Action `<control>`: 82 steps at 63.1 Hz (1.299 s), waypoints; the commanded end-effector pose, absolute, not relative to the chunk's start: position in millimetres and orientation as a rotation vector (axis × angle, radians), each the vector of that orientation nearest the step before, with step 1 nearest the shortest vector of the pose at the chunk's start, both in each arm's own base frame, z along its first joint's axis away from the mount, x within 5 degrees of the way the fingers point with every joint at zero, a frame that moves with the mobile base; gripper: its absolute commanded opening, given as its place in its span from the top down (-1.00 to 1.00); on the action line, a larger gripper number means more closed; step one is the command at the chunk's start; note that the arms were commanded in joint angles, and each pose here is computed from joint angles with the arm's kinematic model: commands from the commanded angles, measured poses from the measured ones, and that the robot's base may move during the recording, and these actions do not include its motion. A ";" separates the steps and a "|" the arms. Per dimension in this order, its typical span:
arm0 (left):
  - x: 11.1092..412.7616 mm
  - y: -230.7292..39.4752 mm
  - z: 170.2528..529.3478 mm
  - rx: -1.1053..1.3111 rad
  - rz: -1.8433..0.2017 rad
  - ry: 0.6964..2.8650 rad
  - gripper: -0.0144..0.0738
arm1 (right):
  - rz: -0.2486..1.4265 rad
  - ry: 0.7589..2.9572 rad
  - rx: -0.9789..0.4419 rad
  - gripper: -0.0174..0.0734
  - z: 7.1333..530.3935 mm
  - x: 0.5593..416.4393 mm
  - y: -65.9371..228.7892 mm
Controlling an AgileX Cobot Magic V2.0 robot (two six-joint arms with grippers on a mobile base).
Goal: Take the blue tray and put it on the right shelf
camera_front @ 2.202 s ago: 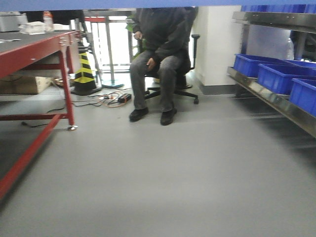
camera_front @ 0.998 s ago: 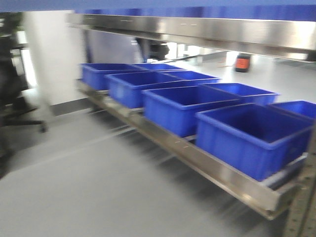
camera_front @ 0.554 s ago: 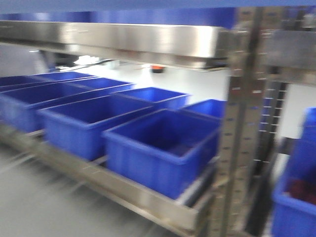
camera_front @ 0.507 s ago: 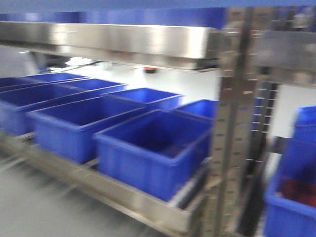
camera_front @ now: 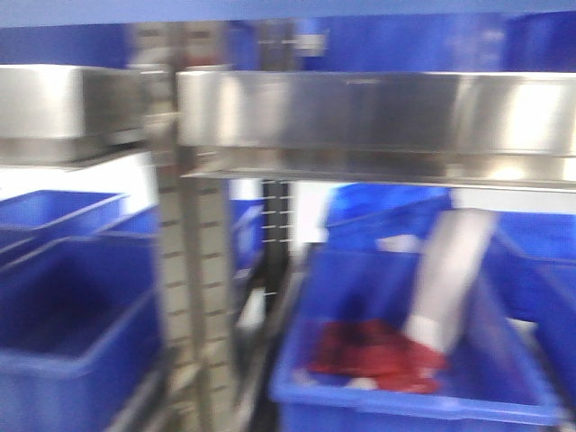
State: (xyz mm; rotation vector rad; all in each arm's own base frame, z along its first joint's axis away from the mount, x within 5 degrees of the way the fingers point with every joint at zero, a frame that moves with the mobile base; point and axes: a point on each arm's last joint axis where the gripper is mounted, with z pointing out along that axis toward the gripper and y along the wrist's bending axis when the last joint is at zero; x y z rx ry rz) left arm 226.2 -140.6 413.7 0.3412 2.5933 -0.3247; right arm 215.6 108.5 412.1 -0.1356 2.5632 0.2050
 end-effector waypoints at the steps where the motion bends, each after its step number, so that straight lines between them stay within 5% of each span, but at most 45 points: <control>1: 209.9 -138.4 425.3 0.408 -0.353 2.614 0.78 | 0.264 2.435 -0.173 0.49 431.1 212.4 108.7; 82: 209.8 -138.6 425.3 0.408 -0.355 2.614 0.78 | 0.264 2.435 -0.173 0.49 431.1 212.4 108.7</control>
